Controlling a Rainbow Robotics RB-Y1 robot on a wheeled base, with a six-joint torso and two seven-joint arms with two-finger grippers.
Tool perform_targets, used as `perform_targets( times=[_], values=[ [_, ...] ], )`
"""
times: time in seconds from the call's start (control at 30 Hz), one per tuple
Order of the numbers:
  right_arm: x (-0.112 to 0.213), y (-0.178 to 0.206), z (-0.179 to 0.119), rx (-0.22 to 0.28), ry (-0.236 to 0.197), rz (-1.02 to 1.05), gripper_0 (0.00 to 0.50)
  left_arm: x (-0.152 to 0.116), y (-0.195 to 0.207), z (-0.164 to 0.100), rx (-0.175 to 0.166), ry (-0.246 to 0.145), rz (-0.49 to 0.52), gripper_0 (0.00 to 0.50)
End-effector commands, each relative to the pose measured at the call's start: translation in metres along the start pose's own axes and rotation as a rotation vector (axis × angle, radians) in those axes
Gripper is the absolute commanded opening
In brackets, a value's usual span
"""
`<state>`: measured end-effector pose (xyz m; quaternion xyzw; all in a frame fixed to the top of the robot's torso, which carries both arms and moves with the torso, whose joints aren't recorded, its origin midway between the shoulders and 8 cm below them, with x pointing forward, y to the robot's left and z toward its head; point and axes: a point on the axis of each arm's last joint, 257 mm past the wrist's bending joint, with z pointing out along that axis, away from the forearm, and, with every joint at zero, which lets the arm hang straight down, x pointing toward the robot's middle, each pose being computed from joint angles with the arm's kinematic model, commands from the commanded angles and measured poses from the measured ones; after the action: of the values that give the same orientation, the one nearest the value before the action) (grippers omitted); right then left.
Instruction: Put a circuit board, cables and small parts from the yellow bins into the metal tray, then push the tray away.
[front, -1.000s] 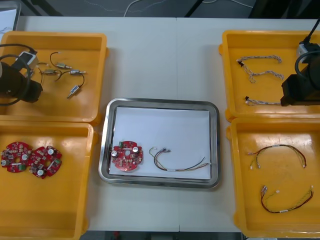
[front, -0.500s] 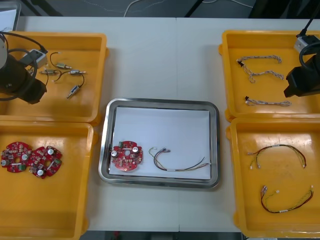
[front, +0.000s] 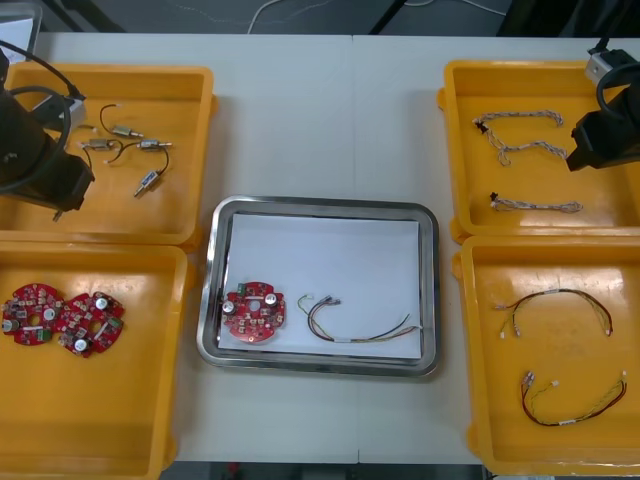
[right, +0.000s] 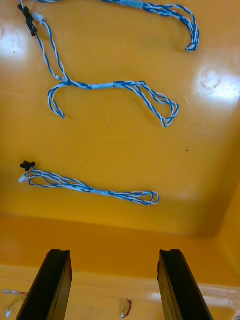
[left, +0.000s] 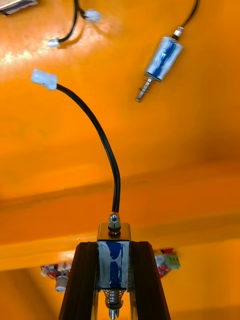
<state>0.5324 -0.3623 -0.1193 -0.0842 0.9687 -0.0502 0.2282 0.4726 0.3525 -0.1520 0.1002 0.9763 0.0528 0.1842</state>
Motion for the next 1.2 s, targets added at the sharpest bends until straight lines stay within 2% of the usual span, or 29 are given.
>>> perform_targets(
  times=[0.03, 0.17, 0.27, 0.43, 0.57, 0.8, 1.0, 1.07, 1.2],
  values=[
    [-0.039, 0.009, -0.012, 0.002, -0.067, -0.060, 0.500, -0.010, 0.003, -0.046, -0.046, -0.064, -0.132, 0.000],
    [-0.051, 0.012, -0.005, -0.008, -0.087, -0.060, 0.500, -0.012, -0.021, -0.057, -0.039, -0.101, -0.146, 0.000],
    [-0.060, 0.011, -0.004, 0.001, -0.105, -0.072, 0.500, -0.010, -0.040, -0.060, -0.011, -0.107, -0.164, 0.000],
    [-0.070, 0.003, 0.001, 0.010, -0.136, -0.136, 0.500, -0.003, -0.069, -0.063, 0.014, -0.115, -0.192, 0.000],
    [-0.079, -0.004, 0.010, 0.012, -0.169, -0.205, 0.500, 0.008, -0.096, -0.057, 0.020, -0.109, -0.207, 0.000],
    [-0.093, -0.006, 0.026, 0.005, -0.212, -0.298, 0.497, 0.016, -0.138, -0.045, 0.052, -0.141, -0.221, 0.000],
    [-0.103, -0.007, 0.044, 0.000, -0.239, -0.353, 0.491, 0.021, -0.173, -0.039, 0.110, -0.150, -0.228, 0.000],
    [-0.104, -0.009, 0.052, 0.003, -0.248, -0.361, 0.488, 0.020, -0.189, -0.034, 0.136, -0.168, -0.240, 0.000],
    [-0.110, -0.009, 0.060, 0.009, -0.280, -0.370, 0.481, 0.017, -0.206, -0.024, 0.152, -0.198, -0.237, 0.000]
  ],
)
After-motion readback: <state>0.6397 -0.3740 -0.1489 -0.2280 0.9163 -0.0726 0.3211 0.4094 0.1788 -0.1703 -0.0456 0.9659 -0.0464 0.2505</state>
